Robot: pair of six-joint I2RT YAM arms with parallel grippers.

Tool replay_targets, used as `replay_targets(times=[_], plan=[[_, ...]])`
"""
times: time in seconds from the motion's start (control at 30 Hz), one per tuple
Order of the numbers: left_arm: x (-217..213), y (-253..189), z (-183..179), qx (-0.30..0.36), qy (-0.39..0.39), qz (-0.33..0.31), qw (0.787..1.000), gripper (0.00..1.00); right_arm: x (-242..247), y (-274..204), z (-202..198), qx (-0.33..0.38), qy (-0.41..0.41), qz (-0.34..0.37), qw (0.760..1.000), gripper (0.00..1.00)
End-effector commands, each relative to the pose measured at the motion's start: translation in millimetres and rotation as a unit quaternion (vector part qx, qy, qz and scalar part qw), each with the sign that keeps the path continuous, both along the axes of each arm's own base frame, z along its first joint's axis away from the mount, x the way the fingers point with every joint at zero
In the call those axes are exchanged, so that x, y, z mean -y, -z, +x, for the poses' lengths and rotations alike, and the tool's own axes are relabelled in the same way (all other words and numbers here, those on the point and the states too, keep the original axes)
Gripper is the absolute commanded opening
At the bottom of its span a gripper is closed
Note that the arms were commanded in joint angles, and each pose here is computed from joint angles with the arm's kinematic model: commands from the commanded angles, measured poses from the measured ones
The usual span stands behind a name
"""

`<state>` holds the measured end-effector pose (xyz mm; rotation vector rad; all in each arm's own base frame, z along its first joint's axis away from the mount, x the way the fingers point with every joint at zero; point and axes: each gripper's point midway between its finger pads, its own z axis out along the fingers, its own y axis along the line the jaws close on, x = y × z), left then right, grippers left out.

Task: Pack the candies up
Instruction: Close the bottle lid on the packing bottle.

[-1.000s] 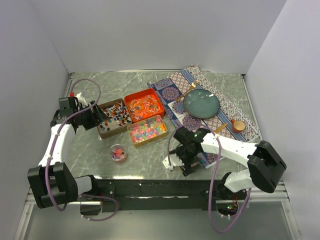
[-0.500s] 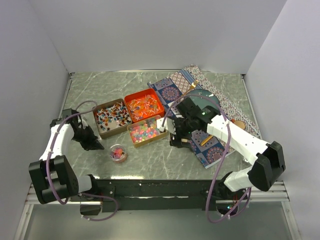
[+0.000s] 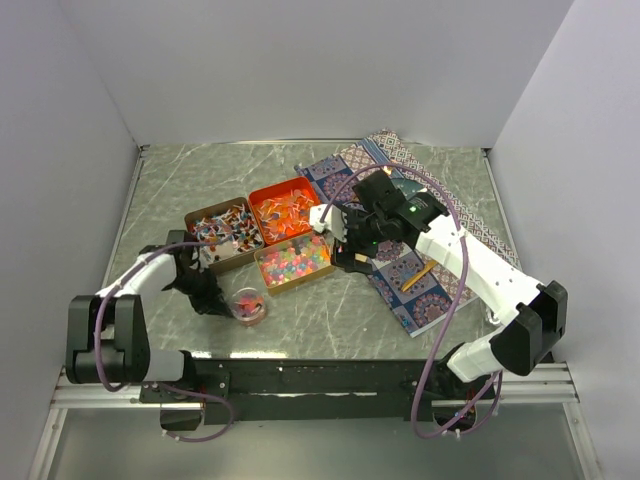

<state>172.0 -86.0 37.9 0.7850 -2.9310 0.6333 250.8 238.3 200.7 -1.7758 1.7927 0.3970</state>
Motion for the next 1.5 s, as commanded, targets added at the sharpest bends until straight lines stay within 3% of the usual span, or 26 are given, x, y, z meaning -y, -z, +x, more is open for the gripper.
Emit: replay_targets(times=[0.0,0.37,0.6,0.9,1.03,1.13,1.17,1.27,1.37,1.47], plan=[[26,-13,45,0.079,0.025,-0.032,0.996,0.01,5,-7,1,0.004,0.019,0.004,1.000,0.78],[47,-4,64,0.102,0.086,-0.031,0.991,0.01,8,2,2,0.001,0.030,-0.002,1.000,0.78],[89,-14,56,0.123,0.141,-0.073,0.980,0.01,7,3,-6,0.000,0.014,-0.010,1.000,0.78],[138,-21,59,0.153,0.194,-0.105,0.963,0.01,-2,25,-49,-0.033,-0.047,-0.029,0.998,0.78],[137,-35,65,0.159,0.202,-0.096,0.962,0.01,-16,31,-68,-0.037,-0.083,-0.022,0.996,0.77],[115,-54,59,0.153,0.202,-0.086,0.963,0.27,-38,35,-84,-0.031,-0.123,-0.019,0.992,0.77],[105,-58,55,0.148,0.202,-0.080,0.965,0.42,-45,39,-85,-0.034,-0.128,-0.020,0.991,0.77],[78,-81,50,0.145,0.182,-0.083,0.969,0.56,-74,38,-87,-0.016,-0.153,-0.006,0.988,0.77],[65,-105,47,0.177,0.170,-0.100,0.964,0.64,-101,45,-93,0.000,-0.187,-0.009,0.982,0.77],[70,-132,47,0.228,0.176,-0.149,0.946,0.67,-123,58,-101,0.008,-0.223,-0.022,0.975,0.78]])
